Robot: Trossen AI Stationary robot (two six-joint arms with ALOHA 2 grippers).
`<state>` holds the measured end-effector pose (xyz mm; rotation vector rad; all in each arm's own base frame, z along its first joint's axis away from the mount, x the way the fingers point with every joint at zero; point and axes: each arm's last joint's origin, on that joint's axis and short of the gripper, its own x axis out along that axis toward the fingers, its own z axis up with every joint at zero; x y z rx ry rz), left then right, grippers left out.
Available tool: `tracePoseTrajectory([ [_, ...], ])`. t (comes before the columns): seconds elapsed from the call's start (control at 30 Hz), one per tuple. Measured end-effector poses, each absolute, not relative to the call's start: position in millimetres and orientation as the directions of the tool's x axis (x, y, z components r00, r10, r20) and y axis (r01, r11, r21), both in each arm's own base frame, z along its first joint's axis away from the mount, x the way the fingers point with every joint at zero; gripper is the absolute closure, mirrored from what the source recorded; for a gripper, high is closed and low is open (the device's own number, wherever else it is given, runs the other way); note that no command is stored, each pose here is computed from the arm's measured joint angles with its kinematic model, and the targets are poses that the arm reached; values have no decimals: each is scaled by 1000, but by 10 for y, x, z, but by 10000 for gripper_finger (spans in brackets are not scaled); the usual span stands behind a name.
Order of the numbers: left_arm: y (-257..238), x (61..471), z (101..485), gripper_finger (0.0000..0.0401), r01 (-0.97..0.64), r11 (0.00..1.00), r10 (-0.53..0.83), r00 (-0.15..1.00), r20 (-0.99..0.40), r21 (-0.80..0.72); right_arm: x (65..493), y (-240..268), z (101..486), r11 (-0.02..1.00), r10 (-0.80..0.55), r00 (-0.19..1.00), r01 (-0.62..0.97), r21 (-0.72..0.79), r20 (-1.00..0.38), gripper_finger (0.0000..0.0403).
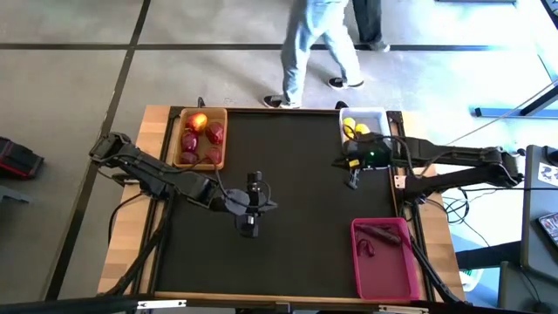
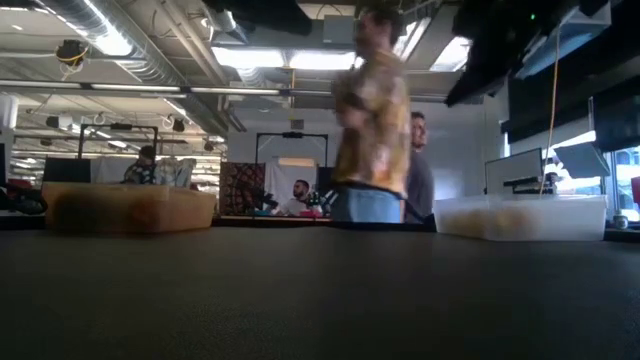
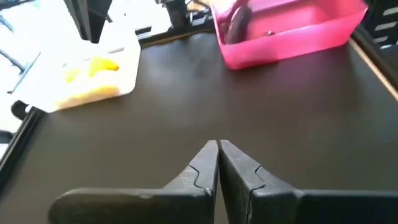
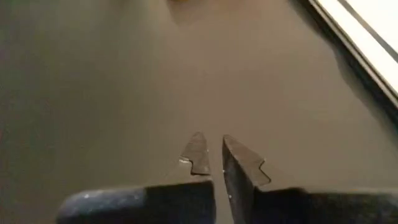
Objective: Sort produce into baskets
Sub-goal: Return to Home Position
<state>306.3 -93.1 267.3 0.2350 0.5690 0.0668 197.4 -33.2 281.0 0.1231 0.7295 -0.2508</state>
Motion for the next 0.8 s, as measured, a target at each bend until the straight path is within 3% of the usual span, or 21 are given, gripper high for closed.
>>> tracePoseTrajectory([
  [0.4,-752,2793,2830,398,29,980,55,912,-407,198,1820,-21,3034,995,-70,843,93,16,-533,397],
  [0.6,-640,2450,2749,396,-1,990,47,946,-322,142,1679,39,2950,996,-73,878,92,17,-473,399],
  [0.8,-539,2117,2644,396,-20,996,40,970,-238,86,1590,57,2769,998,15,933,7,61,-359,401],
])
